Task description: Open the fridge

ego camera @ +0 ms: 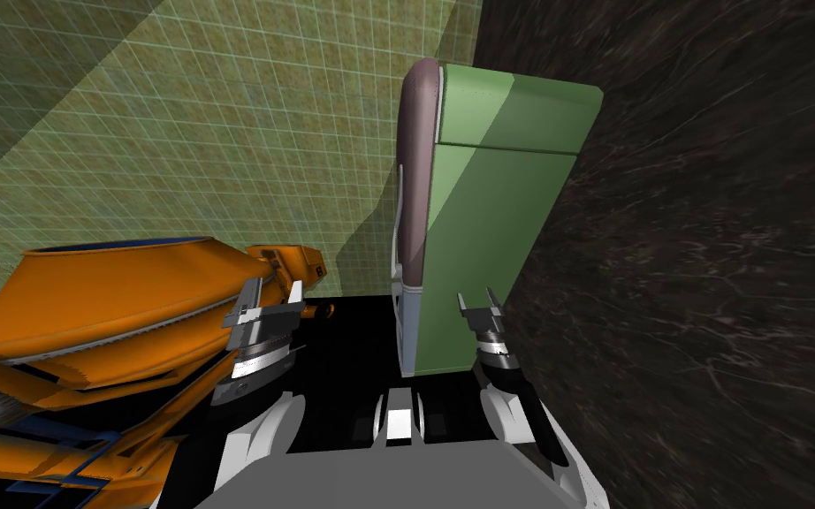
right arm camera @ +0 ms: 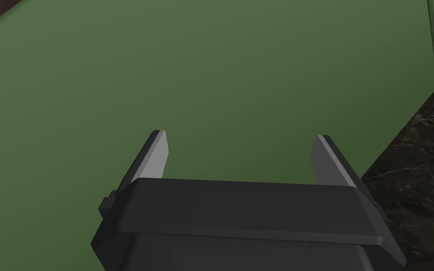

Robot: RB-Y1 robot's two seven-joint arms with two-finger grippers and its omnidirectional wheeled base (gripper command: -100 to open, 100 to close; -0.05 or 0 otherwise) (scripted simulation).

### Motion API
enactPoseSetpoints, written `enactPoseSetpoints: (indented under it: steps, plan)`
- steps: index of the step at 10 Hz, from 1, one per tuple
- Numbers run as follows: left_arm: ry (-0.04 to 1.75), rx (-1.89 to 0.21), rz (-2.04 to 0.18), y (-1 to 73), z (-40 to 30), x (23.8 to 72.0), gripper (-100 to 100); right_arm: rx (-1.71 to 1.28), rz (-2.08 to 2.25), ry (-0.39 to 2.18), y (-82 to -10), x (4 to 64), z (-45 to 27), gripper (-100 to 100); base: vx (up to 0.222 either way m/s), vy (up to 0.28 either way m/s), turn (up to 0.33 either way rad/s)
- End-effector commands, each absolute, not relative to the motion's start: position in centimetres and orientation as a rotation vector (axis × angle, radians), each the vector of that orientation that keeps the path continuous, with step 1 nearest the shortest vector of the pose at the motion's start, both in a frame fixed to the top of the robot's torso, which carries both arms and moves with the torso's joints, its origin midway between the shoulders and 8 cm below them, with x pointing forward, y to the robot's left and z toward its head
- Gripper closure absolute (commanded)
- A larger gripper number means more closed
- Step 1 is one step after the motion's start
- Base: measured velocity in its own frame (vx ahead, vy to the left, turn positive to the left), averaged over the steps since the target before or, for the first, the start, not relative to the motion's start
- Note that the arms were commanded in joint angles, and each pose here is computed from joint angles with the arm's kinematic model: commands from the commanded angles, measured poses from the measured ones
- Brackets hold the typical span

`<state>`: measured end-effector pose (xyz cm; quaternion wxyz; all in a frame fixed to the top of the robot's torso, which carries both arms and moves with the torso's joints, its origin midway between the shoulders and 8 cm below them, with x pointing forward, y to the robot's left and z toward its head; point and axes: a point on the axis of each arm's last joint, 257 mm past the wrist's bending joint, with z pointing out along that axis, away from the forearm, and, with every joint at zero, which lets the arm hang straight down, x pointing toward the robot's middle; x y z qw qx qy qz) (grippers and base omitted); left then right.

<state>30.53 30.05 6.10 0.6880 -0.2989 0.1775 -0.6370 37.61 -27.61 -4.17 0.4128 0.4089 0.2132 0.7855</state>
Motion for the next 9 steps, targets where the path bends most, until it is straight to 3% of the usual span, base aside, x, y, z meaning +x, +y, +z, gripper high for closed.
enactPoseSetpoints:
  steps: [1, 9]
  plan:
    - [0.397, -0.669, -1.426, 30.1, 6.1, 30.5, 0, 1.086, 2.054, 0.503, -27.3, 37.9, -4.9, -100, 0.023, 0.023, 0.01]
    - [0.397, -0.669, -1.426, 30.1, 6.1, 30.5, 0, 1.232, 2.259, 0.389, -26.9, 38.5, -6.2, -100, 0.021, 0.02, 0.006]
